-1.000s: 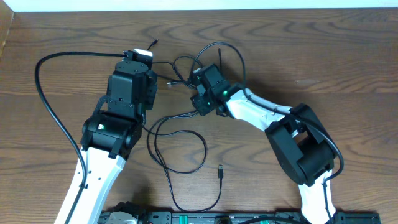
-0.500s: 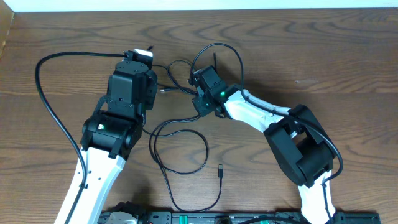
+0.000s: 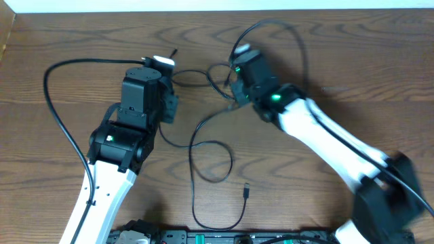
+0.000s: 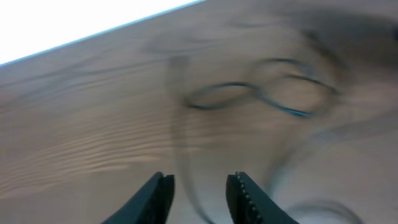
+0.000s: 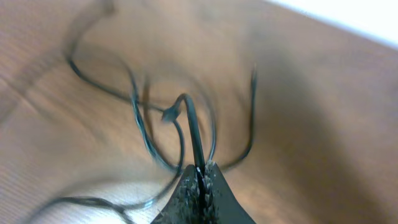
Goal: Untangle cables
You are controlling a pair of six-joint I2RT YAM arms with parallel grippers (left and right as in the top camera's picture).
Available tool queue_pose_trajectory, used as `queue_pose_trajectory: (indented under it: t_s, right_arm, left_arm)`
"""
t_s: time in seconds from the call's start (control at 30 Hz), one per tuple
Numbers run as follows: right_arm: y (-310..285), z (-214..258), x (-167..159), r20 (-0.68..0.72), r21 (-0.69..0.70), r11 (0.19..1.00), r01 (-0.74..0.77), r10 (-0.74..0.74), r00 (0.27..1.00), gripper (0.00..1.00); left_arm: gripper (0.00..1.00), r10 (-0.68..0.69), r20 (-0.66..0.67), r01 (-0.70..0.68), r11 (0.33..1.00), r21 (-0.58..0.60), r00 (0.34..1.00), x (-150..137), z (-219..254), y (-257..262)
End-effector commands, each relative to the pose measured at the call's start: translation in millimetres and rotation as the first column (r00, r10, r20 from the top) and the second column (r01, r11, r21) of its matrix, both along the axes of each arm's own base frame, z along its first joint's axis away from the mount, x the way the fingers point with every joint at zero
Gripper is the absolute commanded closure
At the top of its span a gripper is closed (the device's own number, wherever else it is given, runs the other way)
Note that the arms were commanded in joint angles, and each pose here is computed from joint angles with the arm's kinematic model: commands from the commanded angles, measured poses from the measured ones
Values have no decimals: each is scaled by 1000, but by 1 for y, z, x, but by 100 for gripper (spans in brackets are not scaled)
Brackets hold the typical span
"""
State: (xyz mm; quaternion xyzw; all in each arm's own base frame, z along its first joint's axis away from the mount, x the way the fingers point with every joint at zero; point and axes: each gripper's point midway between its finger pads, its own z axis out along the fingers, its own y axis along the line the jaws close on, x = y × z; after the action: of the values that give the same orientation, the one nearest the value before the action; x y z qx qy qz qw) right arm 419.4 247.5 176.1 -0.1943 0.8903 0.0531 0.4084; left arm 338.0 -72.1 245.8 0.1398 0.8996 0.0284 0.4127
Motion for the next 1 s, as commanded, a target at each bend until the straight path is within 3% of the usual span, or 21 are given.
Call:
queue_pose_trajectory:
  t_s: [0.0, 0.13, 0.3, 0.43, 0.53, 0.6, 0.7, 0.73, 0.9, 0.97]
  right_arm:
    - [-14, 61, -1, 132, 34, 999, 8, -12, 991, 99]
    - [-17, 81, -7, 168, 54, 999, 4, -13, 986, 99]
    - [-22, 92, -8, 197, 43, 999, 9, -17, 980, 99]
    - [-63, 111, 0, 294, -31, 976, 214, -196, 936, 99]
    - [-123, 150, -4, 447, -57, 864, 501, -427, 786, 99]
    - [-165, 179, -15, 534, -21, 739, 673, -561, 633, 99]
    - [-227, 218, -43, 605, 92, 515, 852, -709, 362, 99]
    - [-261, 235, -60, 611, 155, 405, 901, -756, 234, 99]
    - [-325, 253, -88, 582, 265, 242, 933, -812, 45, 99]
    - [-335, 249, -87, 574, 253, 250, 934, -817, 63, 99]
  left_arm:
    - [70, -345, -63, 311, 900, -304, 937, -26, -3, -75]
    - [71, -445, -108, 370, 837, -403, 889, -34, -14, -97]
    - [71, -441, -210, 329, 848, -414, 872, -27, -46, -99]
    - [71, -437, -287, 299, 858, -417, 853, -22, -72, -100]
    - [71, -444, -319, 307, 865, -398, 837, -19, -87, -100]
    - [71, -435, -328, 301, 872, -387, 838, -18, -91, -98]
    - [71, -408, -337, 287, 889, -356, 848, -15, -94, -92]
    - [71, -408, -338, 286, 890, -356, 848, -16, -94, -92]
    - [71, -408, -339, 286, 890, -356, 847, -16, -94, -92]
    - [71, -409, -336, 287, 889, -356, 848, -15, -94, -93]
